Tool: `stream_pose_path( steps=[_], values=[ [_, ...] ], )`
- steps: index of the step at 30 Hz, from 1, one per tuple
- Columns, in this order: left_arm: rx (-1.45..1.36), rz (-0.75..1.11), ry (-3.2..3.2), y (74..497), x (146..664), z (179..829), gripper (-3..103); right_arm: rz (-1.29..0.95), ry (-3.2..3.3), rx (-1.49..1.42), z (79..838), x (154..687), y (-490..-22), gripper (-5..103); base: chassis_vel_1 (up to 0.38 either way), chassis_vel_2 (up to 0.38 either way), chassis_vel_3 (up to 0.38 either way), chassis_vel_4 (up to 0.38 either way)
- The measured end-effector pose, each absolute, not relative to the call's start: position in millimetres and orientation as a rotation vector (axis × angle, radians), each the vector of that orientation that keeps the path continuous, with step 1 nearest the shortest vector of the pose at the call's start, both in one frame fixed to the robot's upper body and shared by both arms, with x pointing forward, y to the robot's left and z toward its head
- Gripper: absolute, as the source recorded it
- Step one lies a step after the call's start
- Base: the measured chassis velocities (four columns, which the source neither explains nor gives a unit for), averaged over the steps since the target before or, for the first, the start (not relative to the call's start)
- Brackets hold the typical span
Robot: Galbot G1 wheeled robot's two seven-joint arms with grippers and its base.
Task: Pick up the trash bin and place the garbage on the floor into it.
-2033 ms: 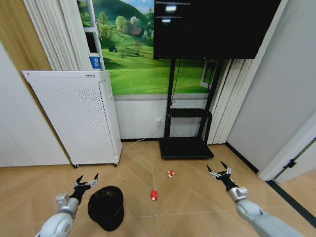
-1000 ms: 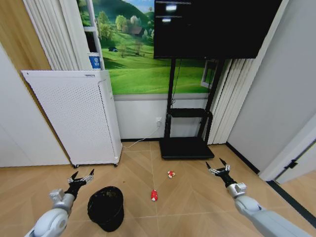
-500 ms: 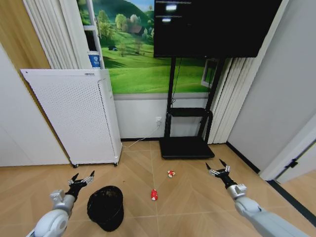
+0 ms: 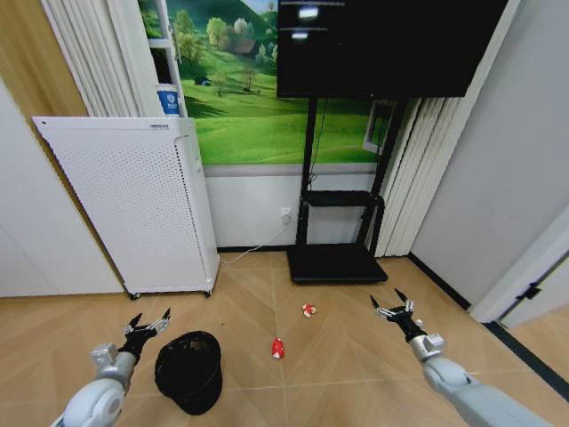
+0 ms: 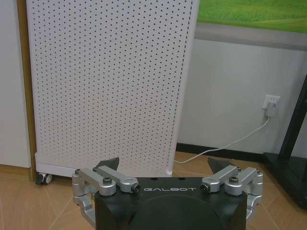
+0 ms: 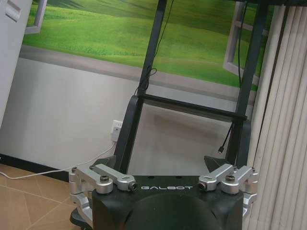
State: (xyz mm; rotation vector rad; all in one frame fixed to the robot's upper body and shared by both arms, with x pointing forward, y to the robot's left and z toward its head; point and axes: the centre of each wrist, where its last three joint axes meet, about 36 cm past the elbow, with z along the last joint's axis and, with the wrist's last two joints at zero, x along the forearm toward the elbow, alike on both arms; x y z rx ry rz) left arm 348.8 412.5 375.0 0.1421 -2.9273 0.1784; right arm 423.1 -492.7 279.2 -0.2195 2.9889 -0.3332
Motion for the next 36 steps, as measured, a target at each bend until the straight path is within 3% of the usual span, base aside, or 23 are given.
stream_pose_path(
  steps=[23,30,36],
  values=[
    [0.19,0.183,-2.928,409.3,341.9,378.5,100,-0.361,3.009,-0.238,263.4,412.4,-496.5,100,0.0,0.0,0.0,0.0],
    [0.328,0.393,-2.863,394.4,320.1,392.0,100,-0.378,3.021,-0.238,256.0,410.8,-501.2,100,0.0,0.0,0.0,0.0],
    [0.386,0.408,-2.797,395.6,285.4,385.3,100,-0.384,3.031,-0.234,247.8,407.2,-504.0,100,0.0,0.0,0.0,0.0]
  ],
)
